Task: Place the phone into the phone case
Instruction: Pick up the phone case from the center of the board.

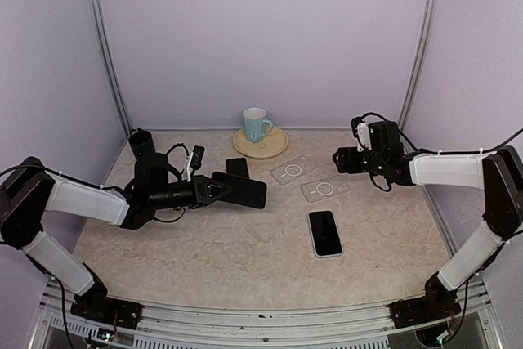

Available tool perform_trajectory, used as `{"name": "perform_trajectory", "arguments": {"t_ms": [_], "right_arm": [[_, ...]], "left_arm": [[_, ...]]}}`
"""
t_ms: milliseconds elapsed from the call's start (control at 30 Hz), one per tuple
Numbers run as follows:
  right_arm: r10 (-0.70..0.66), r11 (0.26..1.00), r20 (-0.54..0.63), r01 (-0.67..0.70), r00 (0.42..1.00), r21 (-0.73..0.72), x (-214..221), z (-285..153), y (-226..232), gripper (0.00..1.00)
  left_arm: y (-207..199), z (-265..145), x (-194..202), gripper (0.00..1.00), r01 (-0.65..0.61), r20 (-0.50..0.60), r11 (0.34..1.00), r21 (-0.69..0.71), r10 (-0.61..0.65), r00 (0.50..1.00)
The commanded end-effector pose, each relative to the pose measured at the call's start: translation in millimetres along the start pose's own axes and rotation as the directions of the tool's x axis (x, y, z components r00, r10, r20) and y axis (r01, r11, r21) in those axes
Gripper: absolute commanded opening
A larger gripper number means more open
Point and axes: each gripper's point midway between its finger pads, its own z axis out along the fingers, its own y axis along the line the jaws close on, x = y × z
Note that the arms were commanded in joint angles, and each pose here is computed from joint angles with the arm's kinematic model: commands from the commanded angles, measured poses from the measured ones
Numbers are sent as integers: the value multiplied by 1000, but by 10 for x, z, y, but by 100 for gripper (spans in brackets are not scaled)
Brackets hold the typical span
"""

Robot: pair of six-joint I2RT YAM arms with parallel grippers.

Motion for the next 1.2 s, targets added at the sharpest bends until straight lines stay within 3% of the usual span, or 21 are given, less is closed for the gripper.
{"name": "perform_trajectory", "arguments": {"t_ms": [0,133,300,933,1167], "right_arm": [[75,997,-98,-74,992,9,152,199,-175,80],[94,995,-173,-99,980,-19,263,409,-251,68],[102,994,-246,-107,964,-6,408,627,-393,62],[86,995,-392,-99,916,-11,936,781,-490,47],[91,995,-411,-96,907,10,1043,794,-544,46]], "left_arm": [[-279,-61,-253,0,-53,101,996,72,46,994],[-313,-46,-257,0,-51,100,994,96,41,994],[-319,-10,-213,0,-43,74,994,104,35,997],[-301,77,-215,0,-27,57,997,68,23,998],[-292,72,-197,0,-18,50,998,65,14,999]]}}
